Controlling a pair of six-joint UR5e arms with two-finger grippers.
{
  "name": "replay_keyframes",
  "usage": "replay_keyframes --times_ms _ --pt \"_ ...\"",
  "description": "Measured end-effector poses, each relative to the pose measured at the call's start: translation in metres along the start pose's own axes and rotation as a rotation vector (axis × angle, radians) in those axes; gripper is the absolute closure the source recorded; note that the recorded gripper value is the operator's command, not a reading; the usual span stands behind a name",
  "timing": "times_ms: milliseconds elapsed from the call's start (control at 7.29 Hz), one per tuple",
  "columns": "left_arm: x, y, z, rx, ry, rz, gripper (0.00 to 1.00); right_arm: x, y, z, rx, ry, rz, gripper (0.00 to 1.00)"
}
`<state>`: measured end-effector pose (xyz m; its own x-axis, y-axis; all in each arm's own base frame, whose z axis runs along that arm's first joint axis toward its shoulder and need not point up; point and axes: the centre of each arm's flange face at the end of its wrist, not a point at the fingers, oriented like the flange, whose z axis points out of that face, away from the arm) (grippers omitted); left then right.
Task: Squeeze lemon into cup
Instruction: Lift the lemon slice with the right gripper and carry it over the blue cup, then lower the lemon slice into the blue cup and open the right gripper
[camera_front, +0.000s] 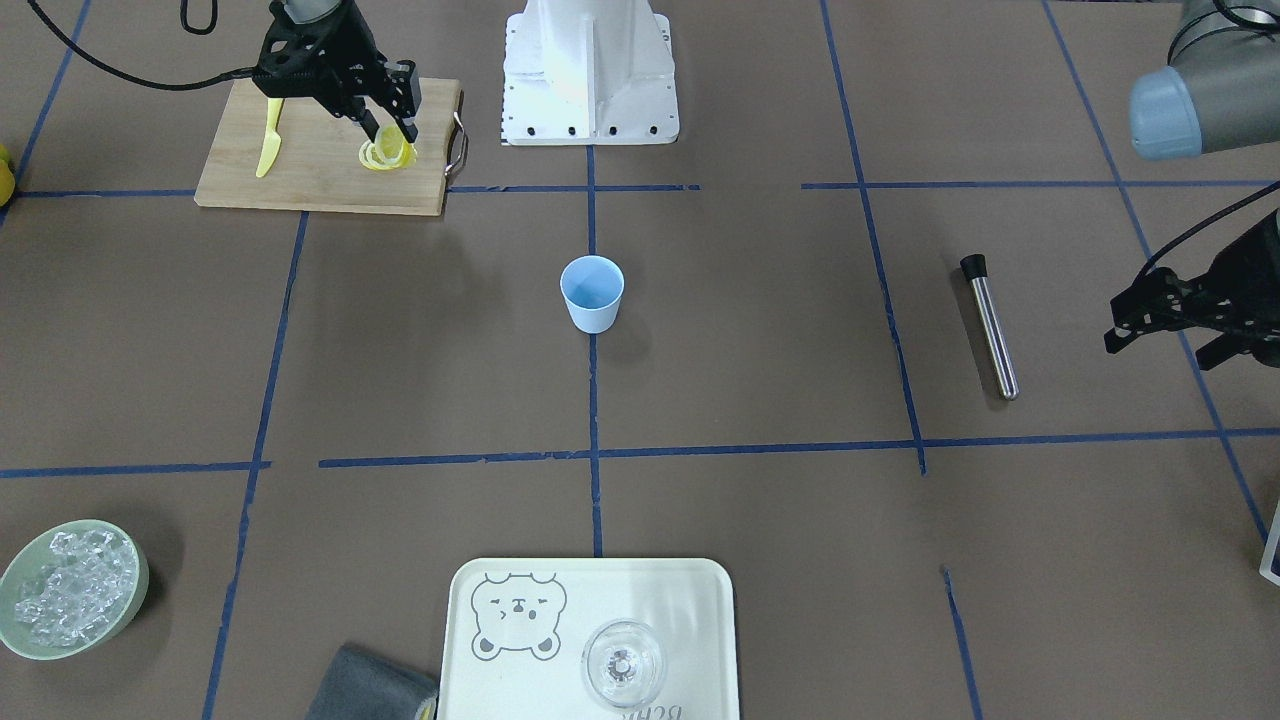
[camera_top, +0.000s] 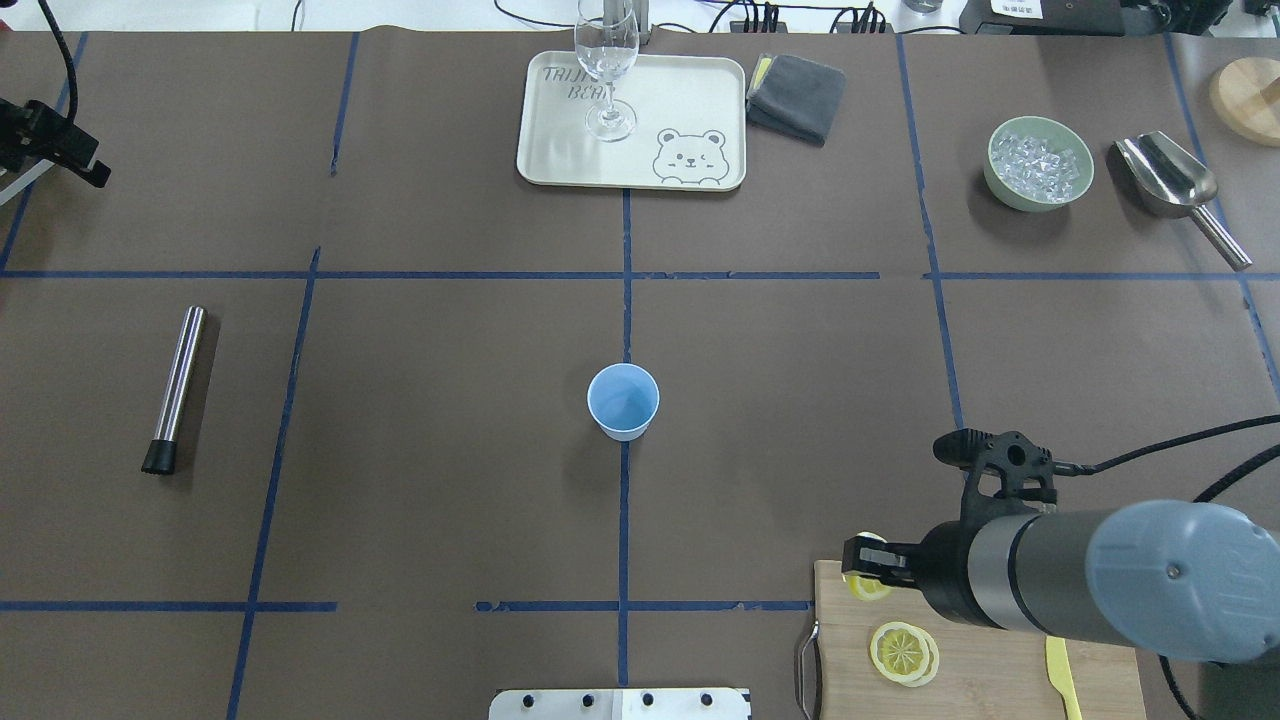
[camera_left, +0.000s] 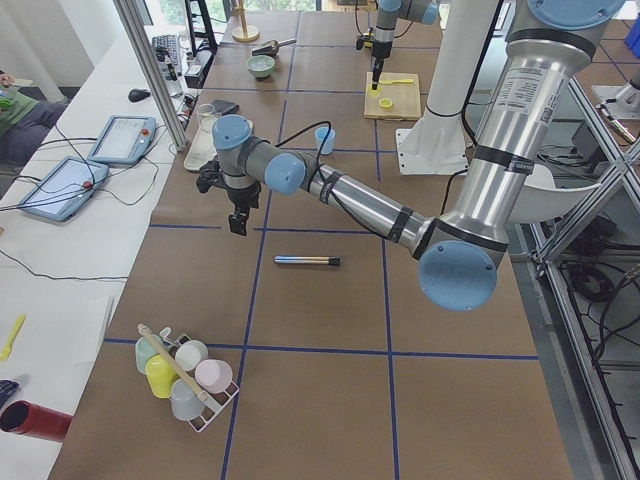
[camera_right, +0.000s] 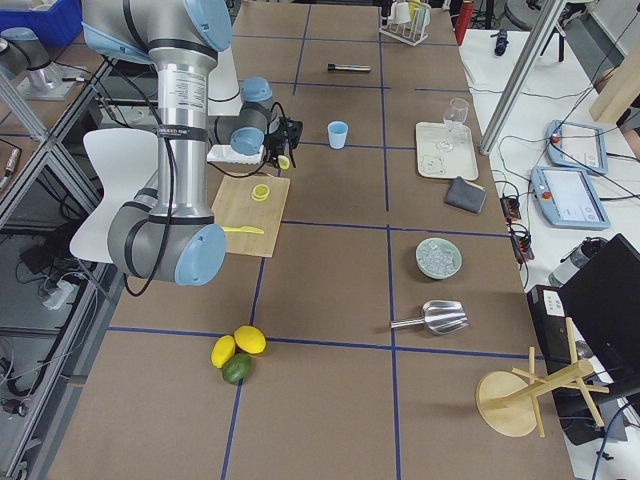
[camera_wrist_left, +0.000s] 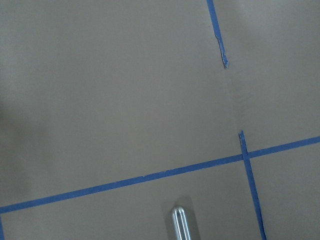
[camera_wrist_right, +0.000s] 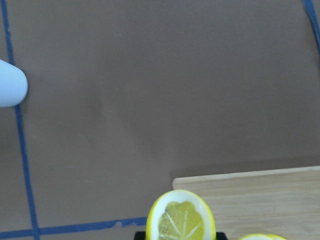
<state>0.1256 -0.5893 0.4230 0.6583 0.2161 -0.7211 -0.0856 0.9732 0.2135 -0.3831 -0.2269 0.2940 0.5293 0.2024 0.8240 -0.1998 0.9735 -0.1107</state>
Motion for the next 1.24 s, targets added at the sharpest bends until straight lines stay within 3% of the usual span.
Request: replay_keyframes --times_ms 549,961,1235 --pt "-0.001 0.000 0.001 -0.001 0.000 -0.001 0.00 -0.157 -0.062 -0.008 0.102 -0.009 0.045 0.48" --pt "-0.001 0.000 0.001 -0.002 -0.001 -0.002 0.00 -0.247 -0.098 0.023 0.142 0.015 0.037 0.48" --pt "-0.001 0.000 0.001 -0.002 -0.001 -0.006 0.00 -0.273 -0.112 0.054 0.150 0.019 0.037 0.48"
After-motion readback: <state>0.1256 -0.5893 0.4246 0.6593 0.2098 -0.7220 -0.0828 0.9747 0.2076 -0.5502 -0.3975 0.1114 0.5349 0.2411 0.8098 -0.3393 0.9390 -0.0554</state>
